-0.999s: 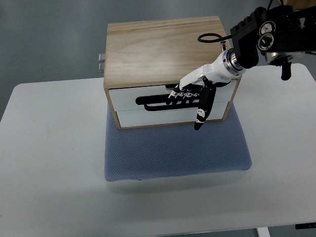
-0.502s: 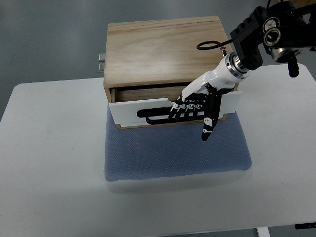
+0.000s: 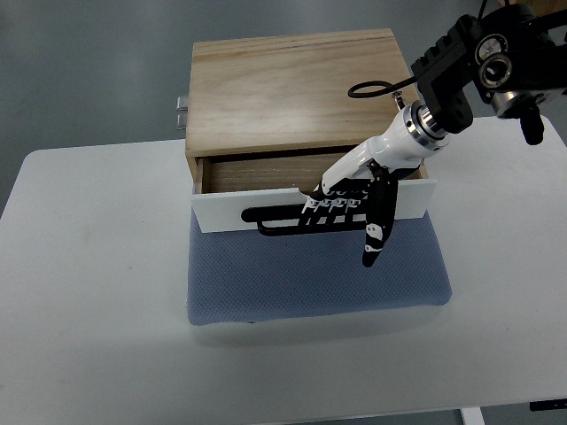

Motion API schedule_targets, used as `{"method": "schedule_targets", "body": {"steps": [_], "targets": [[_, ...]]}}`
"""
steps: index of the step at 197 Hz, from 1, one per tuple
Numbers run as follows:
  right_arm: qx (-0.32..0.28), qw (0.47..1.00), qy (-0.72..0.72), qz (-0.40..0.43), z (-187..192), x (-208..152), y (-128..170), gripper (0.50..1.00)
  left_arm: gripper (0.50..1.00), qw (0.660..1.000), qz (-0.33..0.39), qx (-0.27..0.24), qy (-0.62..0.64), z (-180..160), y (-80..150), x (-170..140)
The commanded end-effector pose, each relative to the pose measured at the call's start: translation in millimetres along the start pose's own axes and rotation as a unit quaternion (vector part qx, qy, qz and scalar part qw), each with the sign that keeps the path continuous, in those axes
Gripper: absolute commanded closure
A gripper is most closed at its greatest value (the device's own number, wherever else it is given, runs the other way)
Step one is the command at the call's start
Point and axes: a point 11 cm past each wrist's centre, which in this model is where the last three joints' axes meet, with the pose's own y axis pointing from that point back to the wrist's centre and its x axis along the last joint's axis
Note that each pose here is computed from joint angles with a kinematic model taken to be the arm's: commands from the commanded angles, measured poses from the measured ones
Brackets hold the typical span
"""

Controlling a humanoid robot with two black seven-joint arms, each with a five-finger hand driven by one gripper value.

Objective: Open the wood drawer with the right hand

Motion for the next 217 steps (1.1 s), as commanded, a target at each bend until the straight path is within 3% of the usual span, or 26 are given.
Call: {"method": "schedule_targets", "body": {"steps": [1,177,217], "targets": [[0.003,1.000,-0.001,-0.003,0,-4,2,0.556,0.500,1.000,0.000,0.000,0.000,0,0,0],[0.013,1.000,0.001,0.000,-4,-6,8,0.556,0.500,1.000,0.000,0.000,0.000,0,0,0],[0.032,0.999,0.002,0.022,-12,2,21,0.558,0.500,1.000,0.000,0.000,0.000,0,0,0]]}}
